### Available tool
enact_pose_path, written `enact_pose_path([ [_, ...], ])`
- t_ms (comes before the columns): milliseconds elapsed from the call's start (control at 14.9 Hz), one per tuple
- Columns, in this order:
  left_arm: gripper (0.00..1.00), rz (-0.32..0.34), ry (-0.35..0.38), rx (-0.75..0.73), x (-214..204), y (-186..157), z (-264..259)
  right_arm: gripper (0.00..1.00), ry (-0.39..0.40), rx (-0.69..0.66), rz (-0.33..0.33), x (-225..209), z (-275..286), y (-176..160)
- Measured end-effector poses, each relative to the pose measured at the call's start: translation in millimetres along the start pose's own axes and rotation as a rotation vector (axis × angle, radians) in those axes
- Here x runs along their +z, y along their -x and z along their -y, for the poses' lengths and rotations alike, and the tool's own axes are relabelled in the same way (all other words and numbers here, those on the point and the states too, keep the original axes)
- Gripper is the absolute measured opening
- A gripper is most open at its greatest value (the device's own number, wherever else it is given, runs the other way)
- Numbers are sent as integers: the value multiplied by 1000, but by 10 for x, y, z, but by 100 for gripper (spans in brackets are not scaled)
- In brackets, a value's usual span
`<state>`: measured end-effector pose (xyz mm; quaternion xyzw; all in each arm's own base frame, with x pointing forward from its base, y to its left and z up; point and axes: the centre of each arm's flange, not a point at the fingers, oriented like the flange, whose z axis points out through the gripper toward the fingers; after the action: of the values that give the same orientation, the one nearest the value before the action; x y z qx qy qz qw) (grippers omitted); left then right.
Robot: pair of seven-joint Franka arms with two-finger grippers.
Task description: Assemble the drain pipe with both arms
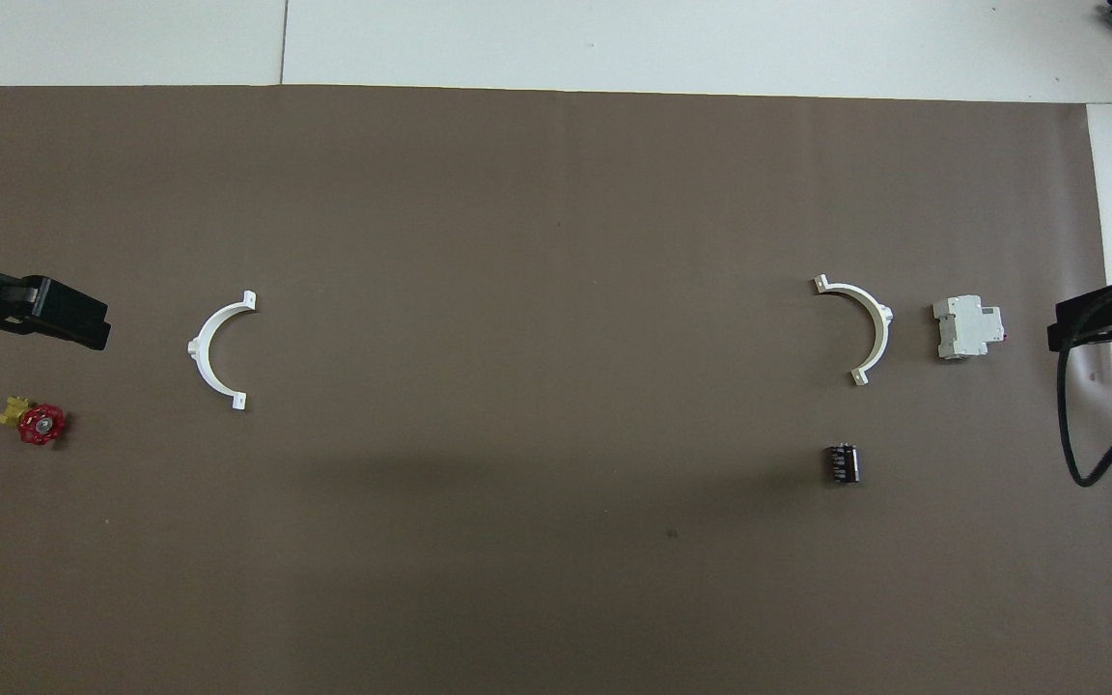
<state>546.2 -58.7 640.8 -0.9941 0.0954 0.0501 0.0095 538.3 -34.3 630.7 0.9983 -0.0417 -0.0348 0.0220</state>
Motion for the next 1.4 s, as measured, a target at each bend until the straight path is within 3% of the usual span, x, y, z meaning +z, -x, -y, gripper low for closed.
enact_pose_path([
  [468,100,0,0,0,0,0,0,100,0,0,3,26,-1,-3],
  [870,100,0,0,0,0,0,0,100,-3,-48,-31,253,-7,-37],
  [1405,100,0,0,0,0,0,0,100,-55,-306,-156,1699,136,-386],
])
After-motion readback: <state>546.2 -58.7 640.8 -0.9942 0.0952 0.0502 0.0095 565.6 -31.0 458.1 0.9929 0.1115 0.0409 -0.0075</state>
